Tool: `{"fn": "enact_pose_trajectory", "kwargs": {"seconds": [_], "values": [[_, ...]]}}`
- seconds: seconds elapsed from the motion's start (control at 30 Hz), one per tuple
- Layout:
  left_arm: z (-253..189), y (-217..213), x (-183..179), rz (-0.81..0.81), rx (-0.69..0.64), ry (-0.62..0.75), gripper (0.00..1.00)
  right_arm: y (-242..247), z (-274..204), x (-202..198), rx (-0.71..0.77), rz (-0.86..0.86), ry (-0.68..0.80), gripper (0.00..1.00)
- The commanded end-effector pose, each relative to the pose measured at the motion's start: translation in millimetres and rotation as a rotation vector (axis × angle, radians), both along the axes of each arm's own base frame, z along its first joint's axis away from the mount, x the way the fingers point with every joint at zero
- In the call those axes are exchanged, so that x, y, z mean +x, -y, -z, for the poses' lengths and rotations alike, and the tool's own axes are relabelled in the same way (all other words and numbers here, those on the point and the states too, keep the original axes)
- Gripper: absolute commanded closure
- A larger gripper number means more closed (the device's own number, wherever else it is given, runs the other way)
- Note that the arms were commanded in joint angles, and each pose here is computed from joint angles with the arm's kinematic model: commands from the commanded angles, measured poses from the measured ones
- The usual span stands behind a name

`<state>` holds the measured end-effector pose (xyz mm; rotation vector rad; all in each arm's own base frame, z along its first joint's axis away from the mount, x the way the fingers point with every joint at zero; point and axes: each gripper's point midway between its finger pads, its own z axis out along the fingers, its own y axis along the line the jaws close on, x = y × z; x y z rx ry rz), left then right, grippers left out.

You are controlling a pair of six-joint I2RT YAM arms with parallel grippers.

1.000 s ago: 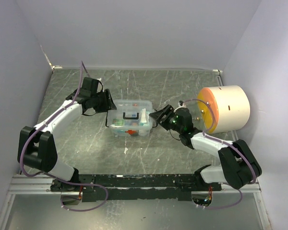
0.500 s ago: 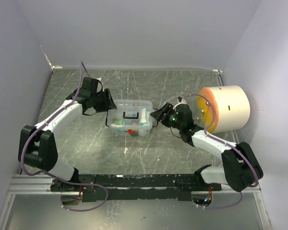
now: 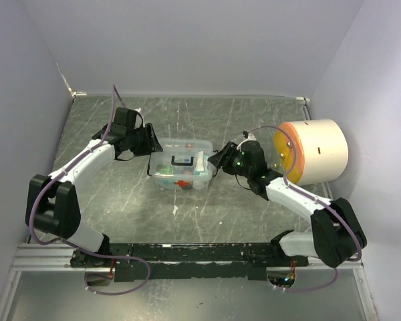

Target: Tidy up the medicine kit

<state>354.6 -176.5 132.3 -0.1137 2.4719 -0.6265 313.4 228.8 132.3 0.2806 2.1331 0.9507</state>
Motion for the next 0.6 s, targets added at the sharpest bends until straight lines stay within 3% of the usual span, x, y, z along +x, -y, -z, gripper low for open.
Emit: {"fn": "enact_pose_trajectory", "kwargs": {"seconds": [0.0, 0.4, 0.57], "values": [[36.5, -3.8, -20.9, 0.028, 0.044, -0.115, 0.42, -1.0, 5.6, -3.5, -0.091, 0.002, -0.013, 0.56], [37.8, -3.4, -22.2, 0.033, 0.041, -0.117, 0.43, 3.5, 6.1, -2.1, -0.288, 0.087, -0.016, 0.61], [37.8, -3.4, -21.9, 0.032, 0.041, -0.117, 0.43, 8.2, 11.5, -2.2, -0.37, 0.103, -0.032, 0.49]]}}
